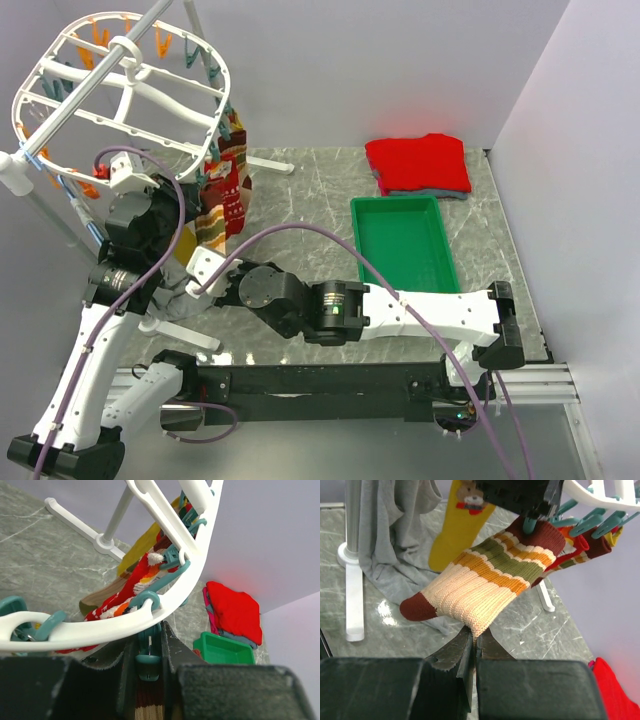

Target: Remove the socks clipped to the hanger

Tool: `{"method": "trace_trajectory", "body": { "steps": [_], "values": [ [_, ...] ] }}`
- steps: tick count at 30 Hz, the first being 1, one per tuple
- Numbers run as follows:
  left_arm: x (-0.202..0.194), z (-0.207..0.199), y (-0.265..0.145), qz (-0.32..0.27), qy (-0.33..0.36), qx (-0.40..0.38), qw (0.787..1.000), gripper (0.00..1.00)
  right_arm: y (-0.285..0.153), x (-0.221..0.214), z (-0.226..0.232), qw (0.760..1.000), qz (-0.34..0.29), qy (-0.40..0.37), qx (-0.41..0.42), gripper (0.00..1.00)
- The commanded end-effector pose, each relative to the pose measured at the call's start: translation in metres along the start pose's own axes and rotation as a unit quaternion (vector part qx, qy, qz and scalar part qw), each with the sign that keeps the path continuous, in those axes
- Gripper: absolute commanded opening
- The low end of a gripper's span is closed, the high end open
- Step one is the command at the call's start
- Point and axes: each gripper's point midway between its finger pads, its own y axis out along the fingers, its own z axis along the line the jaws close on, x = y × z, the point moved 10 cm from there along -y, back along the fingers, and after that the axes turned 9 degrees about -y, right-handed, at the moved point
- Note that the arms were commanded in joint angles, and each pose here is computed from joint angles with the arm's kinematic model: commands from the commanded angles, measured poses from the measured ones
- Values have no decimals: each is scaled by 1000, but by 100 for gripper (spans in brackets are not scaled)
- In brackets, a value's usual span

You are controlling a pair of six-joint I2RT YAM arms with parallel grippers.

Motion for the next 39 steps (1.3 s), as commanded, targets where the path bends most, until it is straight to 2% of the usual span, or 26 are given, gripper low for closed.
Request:
{"method": "trace_trajectory", "body": {
  "steps": [1,12,17,23,24,25,27,31,39],
  "values": [
    [7,-9,-5,-16,-4,-41,999,1,-14,7,-16,999,-25,29,-27,0],
    [13,-21,-22,1,15,-100,995,1,-14,-32,-3,995,-24,90,24,0],
    [17,-24,-31,2,15,-114,993,1,-5,-56,-3,994,4,107,26,0],
    [16,-24,-34,9,15,-119,993,1,-4,-50,-9,992,-8,122,36,0],
    [15,-24,-34,16,15,-114,993,27,-4,-47,-9,992,-10,122,39,0],
    [15,-24,-34,20,13,-111,994,47,-4,-39,-12,992,-19,121,38,0],
    [13,-22,-35,32,10,-102,994,74,-3,-35,-13,993,-16,116,32,0],
    [14,-20,-41,32,0,-88,996,84,3,-27,-18,996,-3,93,2,0],
    [24,-18,-50,24,-59,-2,998,79,4,-27,-28,997,37,13,-70,0]
  ]
}}
